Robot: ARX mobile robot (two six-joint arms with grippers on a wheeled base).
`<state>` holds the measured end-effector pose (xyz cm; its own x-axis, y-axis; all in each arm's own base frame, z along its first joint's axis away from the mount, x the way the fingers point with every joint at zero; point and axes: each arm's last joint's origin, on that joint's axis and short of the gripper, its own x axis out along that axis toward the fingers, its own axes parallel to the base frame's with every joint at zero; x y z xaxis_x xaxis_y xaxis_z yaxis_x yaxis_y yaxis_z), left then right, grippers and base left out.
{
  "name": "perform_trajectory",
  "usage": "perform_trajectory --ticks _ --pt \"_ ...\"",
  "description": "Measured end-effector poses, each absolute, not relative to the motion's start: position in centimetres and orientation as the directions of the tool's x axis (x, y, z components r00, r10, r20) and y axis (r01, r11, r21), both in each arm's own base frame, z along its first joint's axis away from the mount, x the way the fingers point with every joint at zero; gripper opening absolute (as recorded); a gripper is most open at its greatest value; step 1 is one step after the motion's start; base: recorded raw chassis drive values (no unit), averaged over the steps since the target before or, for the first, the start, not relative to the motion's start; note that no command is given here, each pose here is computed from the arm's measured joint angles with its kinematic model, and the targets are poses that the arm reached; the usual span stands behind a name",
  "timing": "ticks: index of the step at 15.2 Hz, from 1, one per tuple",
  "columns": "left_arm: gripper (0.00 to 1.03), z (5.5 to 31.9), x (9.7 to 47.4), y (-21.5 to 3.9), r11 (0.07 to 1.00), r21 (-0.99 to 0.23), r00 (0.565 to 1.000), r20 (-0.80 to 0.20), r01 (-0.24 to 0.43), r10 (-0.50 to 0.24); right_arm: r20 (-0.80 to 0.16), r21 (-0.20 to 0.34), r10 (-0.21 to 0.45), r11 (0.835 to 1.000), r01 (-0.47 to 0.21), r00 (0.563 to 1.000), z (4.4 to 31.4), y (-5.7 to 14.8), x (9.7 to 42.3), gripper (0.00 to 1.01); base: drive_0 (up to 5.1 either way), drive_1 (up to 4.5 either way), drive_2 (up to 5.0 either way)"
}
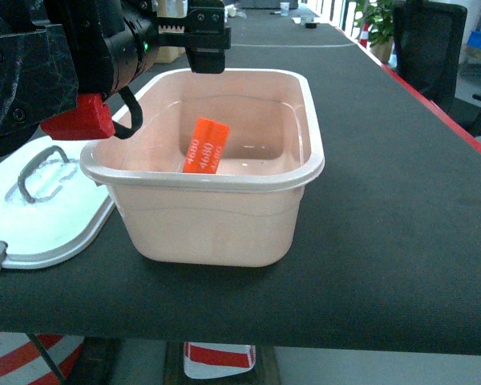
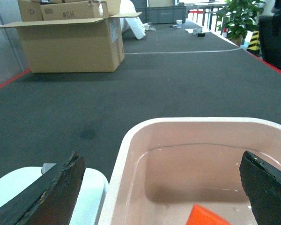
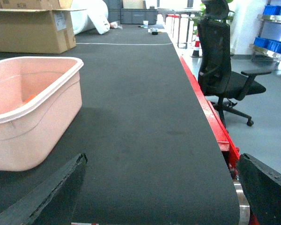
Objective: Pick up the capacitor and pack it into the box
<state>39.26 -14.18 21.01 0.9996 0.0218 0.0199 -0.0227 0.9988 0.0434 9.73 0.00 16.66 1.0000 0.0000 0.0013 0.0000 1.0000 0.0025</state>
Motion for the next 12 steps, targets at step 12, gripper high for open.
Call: perform_trajectory --ticks 12 --pt "0.98 14.8 33.6 4.8 0.948 0.041 0.949 -0.014 -0.316 0.316 0.002 0.003 0.000 1.000 0.000 1.000 16.7 0.0 9.7 0.98 0.0 0.00 0.0"
